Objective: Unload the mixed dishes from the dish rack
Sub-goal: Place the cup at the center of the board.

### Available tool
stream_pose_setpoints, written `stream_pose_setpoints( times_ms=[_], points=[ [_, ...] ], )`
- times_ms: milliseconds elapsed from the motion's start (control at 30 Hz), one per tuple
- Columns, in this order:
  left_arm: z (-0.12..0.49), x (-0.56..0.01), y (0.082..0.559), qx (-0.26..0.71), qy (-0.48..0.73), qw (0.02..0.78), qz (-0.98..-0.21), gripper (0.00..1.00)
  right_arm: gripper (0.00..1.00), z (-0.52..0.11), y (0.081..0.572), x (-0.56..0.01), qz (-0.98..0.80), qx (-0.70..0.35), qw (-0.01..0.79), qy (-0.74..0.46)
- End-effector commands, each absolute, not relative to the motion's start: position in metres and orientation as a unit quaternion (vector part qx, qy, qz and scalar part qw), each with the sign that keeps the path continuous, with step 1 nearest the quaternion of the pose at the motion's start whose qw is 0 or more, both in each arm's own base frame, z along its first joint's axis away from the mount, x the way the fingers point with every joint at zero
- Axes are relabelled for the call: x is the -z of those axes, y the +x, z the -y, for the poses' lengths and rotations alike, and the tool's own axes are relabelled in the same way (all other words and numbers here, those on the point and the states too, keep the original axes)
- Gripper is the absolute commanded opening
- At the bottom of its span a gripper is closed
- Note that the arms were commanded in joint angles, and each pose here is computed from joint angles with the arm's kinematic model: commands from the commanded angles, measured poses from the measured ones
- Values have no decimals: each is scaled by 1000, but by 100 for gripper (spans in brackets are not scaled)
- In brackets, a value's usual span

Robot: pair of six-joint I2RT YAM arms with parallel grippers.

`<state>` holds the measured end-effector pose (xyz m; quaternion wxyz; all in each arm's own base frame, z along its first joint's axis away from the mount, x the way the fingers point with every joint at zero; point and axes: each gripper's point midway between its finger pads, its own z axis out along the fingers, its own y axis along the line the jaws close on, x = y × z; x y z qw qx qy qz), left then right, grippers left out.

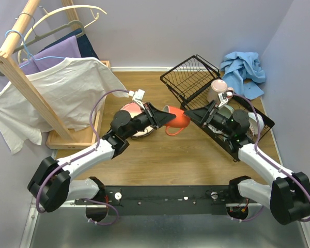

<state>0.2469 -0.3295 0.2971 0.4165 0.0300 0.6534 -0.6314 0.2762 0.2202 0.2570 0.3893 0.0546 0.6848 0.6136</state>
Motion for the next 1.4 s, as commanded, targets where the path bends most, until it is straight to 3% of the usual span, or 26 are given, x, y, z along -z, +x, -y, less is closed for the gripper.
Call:
stream_pose_setpoints(
  times_ms=[0, 200, 500, 833, 1367],
  points=[
    [308, -307, 252, 591, 38, 477, -649, 0, 100, -213, 283, -248, -699, -584, 409, 59],
    [294, -297, 253, 547, 45, 490, -677, 0, 100, -212, 285, -245, -706, -570, 417, 53],
    [237, -248, 254, 348, 59, 491, -796, 0, 100, -199, 295, -234, -753, -485, 444, 25],
    [159, -169, 230, 117, 25, 370, -921, 0, 100, -177, 307, -219, -800, -385, 461, 12],
    [116, -110, 243, -41, 46, 318, -946, 0, 100, -166, 307, -207, -817, -349, 457, 21]
  ],
)
